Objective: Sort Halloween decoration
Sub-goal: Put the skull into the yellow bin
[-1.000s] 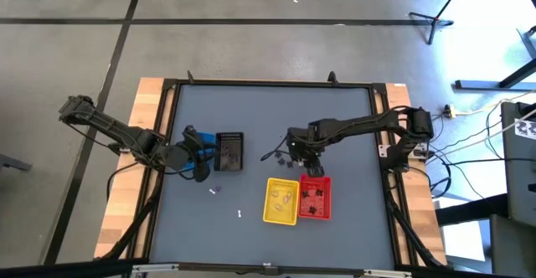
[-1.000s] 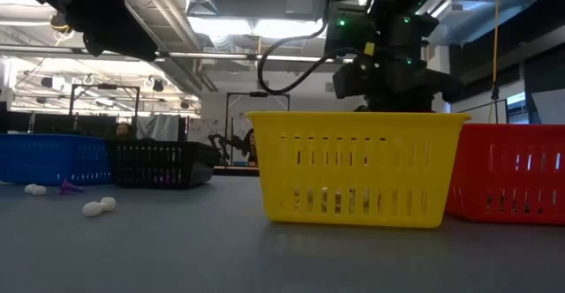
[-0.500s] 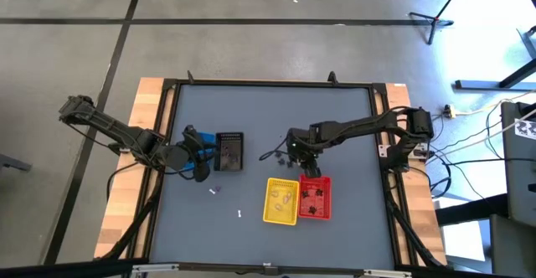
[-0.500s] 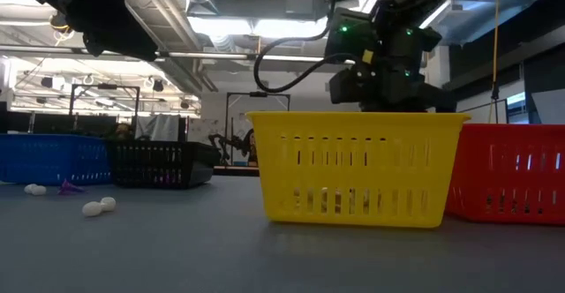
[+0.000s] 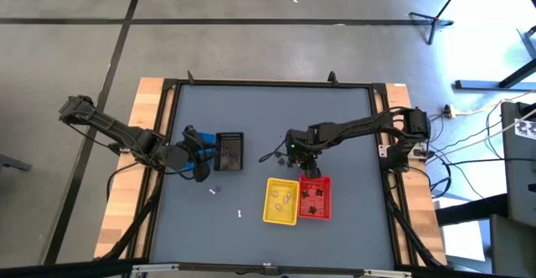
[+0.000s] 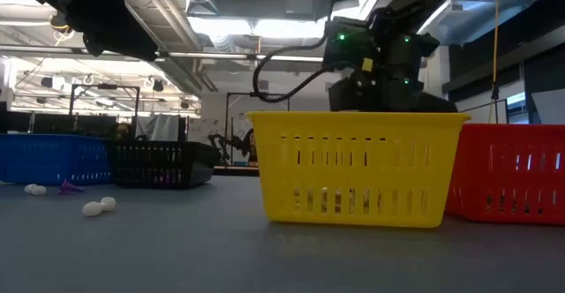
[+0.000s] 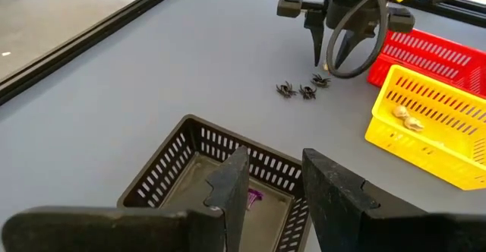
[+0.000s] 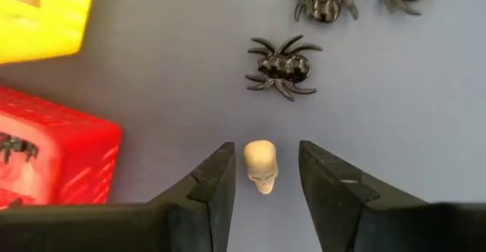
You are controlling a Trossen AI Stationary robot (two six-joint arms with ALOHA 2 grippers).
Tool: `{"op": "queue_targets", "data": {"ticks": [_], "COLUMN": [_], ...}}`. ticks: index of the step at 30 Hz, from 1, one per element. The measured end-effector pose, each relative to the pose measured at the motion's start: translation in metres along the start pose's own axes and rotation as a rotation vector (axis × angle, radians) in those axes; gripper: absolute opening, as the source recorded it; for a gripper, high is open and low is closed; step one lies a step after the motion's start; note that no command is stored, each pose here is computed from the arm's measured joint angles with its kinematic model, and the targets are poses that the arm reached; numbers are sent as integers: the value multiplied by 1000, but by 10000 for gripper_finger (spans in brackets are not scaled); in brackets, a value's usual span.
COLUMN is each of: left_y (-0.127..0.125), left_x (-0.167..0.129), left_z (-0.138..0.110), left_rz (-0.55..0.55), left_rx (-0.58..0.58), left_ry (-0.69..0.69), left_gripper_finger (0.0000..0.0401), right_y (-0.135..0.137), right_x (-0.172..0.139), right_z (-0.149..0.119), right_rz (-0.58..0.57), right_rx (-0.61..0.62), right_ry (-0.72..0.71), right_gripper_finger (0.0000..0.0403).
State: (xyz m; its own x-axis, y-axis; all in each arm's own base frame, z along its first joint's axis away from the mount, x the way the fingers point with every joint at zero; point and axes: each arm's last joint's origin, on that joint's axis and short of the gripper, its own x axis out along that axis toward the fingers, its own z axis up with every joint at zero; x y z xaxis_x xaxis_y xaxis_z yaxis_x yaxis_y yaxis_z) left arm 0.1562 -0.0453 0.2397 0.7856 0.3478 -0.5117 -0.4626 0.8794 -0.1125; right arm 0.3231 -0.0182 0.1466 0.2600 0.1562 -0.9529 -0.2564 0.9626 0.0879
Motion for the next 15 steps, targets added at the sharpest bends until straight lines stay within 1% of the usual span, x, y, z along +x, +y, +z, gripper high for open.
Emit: {"op": "queue_targets", "data": {"ticks": [4, 10, 12, 15], "left_y": [0, 0, 0, 0], "left_x": [0, 0, 0, 0], "left_z": [0, 0, 0, 0], "left_rz": [0, 0, 0, 0], "left_rx": [-1, -1, -1, -1], "left_ry": [0, 0, 0, -1], "left_gripper_finger": [116, 116, 116, 116], "right_y": [-2, -2, -2, -2], "right_x": [7, 10, 10, 10], "right_z": [0, 0, 0, 0], "right_rz": [-3, -2, -2, -2], "right_rx": [2, 3, 4, 4], "right_ry": [14, 21, 22, 23], "right_gripper_finger": [143, 141, 134, 109]}}
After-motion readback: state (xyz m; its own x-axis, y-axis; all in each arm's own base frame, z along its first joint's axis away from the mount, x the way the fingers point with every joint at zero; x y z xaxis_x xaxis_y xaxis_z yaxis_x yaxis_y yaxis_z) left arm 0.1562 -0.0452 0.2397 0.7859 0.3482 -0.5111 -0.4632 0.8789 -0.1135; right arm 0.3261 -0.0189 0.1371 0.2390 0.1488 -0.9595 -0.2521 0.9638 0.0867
